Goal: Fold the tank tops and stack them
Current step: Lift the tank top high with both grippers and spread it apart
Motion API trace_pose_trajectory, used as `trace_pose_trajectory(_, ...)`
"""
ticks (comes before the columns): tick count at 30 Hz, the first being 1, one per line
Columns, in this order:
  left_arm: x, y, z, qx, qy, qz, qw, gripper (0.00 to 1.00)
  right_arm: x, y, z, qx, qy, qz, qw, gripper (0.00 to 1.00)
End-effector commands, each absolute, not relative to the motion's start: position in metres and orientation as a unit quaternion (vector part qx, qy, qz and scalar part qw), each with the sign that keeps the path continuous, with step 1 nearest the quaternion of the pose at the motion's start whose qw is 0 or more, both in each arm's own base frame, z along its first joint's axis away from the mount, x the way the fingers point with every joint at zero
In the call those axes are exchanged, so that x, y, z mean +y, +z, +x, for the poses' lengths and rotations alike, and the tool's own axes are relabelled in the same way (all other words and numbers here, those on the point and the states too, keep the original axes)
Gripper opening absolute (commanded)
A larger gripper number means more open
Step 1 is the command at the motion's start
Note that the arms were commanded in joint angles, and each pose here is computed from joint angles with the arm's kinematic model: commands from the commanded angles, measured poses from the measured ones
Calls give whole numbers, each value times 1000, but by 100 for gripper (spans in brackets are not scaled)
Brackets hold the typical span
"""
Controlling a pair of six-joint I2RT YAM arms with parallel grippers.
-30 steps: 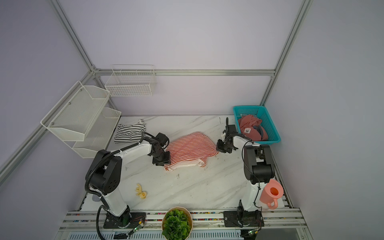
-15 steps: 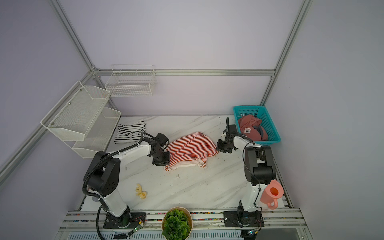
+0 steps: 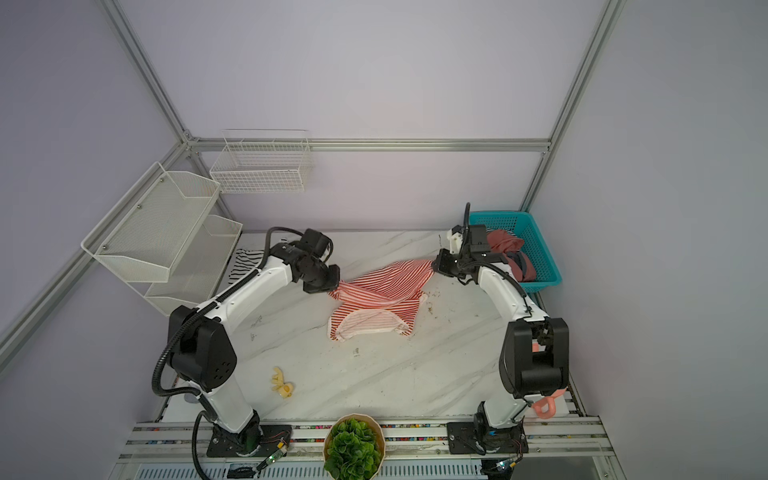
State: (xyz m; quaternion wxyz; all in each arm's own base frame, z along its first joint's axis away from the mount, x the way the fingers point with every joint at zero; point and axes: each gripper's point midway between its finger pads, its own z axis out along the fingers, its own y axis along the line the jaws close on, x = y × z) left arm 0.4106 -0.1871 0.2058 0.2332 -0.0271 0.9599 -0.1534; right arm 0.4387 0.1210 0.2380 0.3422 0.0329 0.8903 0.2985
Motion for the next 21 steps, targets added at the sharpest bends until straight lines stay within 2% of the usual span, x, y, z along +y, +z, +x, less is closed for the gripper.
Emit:
trace_pose_trajectory(1,-176,314,434,915,-174,-3,363,0,123,329,435,841,326,15,431,0)
trace_pose_trajectory(7,-159,415,435,858,-222,-8,463,0,119,430,418,782,334,-6,527,0)
trace_pose_trajectory(14,-147,502,394,787,-261,2,559,0,114,516,374,715,348,-26,606,0)
trace_pose_trajectory(17,-144,522,375,766,-276,8,580,0,114,539,352,691,362,-32,625,0)
trace_pose_trajectory(21,-148,519,367,760,-296,16,579,0,118,546,335,677,385,-41,626,0)
